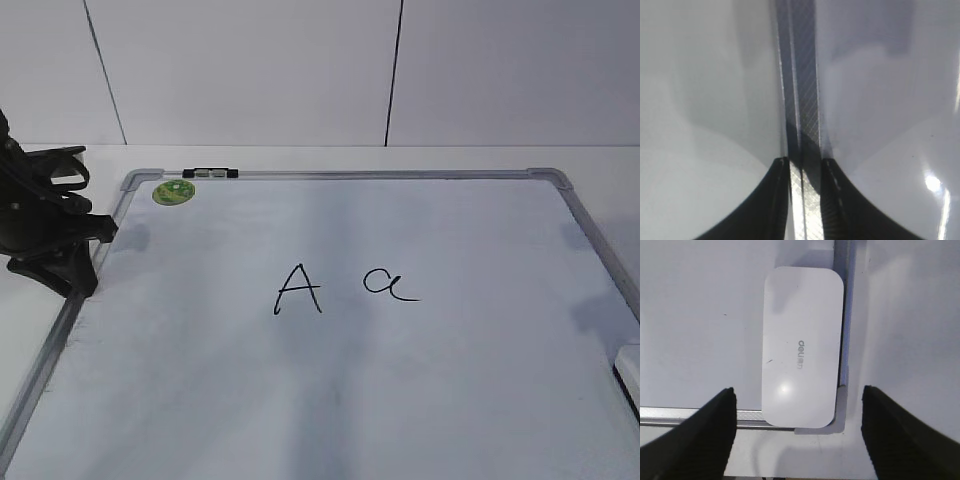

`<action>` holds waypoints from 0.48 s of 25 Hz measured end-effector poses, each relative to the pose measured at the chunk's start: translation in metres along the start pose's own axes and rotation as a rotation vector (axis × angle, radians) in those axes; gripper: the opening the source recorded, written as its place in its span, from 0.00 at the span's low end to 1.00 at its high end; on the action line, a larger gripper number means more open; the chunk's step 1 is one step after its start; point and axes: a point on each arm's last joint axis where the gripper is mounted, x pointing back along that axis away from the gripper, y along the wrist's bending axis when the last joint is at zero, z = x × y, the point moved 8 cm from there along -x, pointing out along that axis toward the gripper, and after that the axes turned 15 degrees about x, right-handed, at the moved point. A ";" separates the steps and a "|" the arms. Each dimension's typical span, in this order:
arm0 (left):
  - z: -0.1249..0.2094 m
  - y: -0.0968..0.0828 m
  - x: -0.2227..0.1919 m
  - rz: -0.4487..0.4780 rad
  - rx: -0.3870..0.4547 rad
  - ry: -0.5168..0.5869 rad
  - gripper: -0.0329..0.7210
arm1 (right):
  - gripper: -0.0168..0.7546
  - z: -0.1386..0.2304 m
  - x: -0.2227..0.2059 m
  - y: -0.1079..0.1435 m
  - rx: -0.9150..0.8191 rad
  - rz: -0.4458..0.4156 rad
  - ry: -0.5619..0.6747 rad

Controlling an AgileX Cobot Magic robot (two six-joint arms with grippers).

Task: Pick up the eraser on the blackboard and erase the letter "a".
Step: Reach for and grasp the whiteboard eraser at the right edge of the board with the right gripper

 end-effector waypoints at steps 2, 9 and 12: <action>0.000 0.000 0.000 0.000 0.001 0.000 0.22 | 0.79 0.000 0.000 0.000 0.000 0.000 0.000; 0.000 0.000 0.000 0.000 0.001 -0.001 0.22 | 0.88 -0.002 -0.011 0.000 0.012 -0.017 0.041; 0.000 0.000 0.000 0.000 0.001 -0.001 0.22 | 0.90 -0.004 -0.021 -0.001 0.029 -0.022 0.079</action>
